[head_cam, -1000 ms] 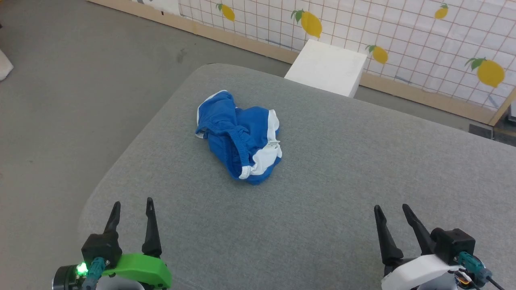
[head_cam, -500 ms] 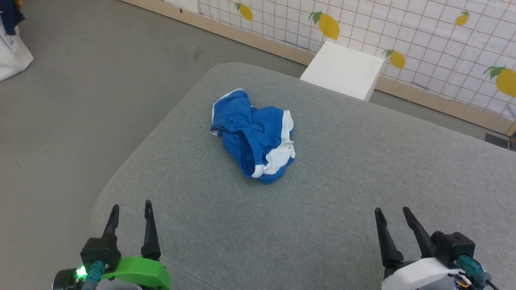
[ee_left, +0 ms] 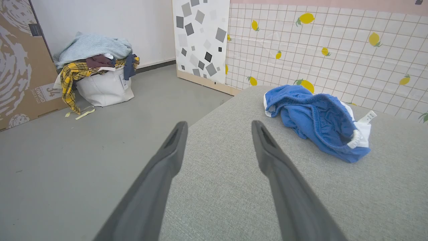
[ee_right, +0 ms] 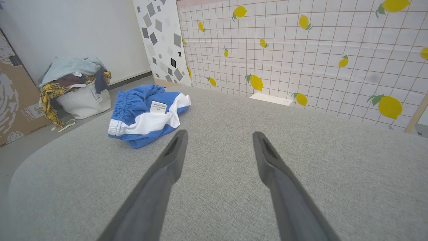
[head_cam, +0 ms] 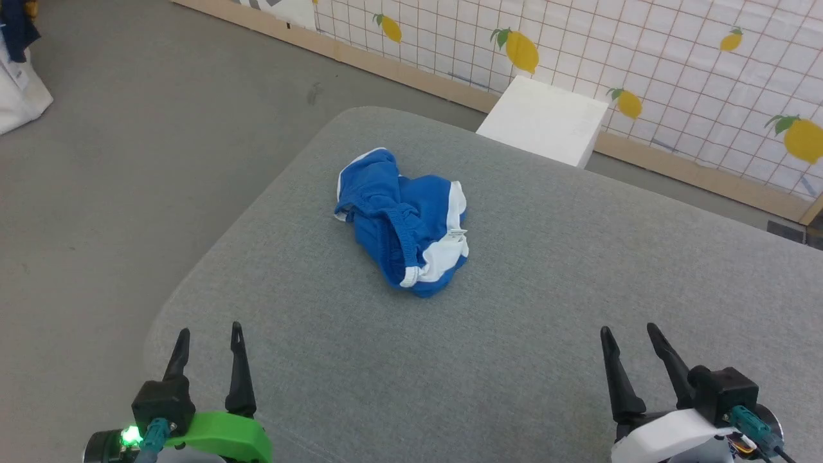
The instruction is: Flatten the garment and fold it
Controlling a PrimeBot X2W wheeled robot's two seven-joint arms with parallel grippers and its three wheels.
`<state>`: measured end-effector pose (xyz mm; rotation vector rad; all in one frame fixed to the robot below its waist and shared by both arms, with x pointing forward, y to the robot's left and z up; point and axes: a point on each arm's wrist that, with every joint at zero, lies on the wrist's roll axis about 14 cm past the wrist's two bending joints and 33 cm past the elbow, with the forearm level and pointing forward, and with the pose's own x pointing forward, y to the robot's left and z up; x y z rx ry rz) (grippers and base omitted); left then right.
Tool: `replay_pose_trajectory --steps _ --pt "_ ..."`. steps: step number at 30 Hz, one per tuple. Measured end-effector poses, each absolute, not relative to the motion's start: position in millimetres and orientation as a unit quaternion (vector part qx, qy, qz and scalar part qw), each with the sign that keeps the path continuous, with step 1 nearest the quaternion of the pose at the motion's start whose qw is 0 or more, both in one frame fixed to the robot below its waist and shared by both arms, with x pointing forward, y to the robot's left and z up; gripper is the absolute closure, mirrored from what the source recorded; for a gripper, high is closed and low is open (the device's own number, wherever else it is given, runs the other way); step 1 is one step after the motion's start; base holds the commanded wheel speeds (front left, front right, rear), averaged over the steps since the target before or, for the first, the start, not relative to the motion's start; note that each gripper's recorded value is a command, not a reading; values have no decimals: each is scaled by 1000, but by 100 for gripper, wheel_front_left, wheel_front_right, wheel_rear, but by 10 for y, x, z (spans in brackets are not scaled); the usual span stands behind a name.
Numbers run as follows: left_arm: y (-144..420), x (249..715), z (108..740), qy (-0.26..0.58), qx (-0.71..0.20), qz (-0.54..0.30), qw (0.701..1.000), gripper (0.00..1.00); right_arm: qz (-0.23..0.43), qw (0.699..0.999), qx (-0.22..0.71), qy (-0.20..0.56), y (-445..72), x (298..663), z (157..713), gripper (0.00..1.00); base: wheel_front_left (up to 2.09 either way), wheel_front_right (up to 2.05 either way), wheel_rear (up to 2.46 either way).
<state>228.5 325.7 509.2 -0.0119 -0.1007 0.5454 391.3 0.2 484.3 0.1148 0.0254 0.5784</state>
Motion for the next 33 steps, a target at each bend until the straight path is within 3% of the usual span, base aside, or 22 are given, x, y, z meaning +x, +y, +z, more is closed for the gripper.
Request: replay_pose_trajectory --steps 7,12,17,22,27,32,33 --pt "3234 2614 5133 -48 -1 226 973 0 289 956 49 2 20 3940 4888 0 0 0 0" --pt "3302 3366 5335 -12 -54 179 982 0 285 957 37 -35 31 4143 5077 0 0 0 0" --pt "3057 4128 5296 103 -100 109 984 0 265 963 32 -38 -98 4316 5059 0 0 0 0" --pt "2619 4528 4877 262 -121 39 957 0 223 974 32 -20 -409 4411 4895 0 0 0 0" --pt "2597 4522 4313 391 -86 47 915 0 177 984 31 1 -748 4461 4709 0 0 0 0" --pt "2504 4493 3911 462 -72 38 883 0 150 988 33 25 -944 4466 4514 0 0 0 0" --pt "2468 4505 3853 467 -69 34 881 56 146 988 35 30 -975 4463 4476 0 0 0 0"
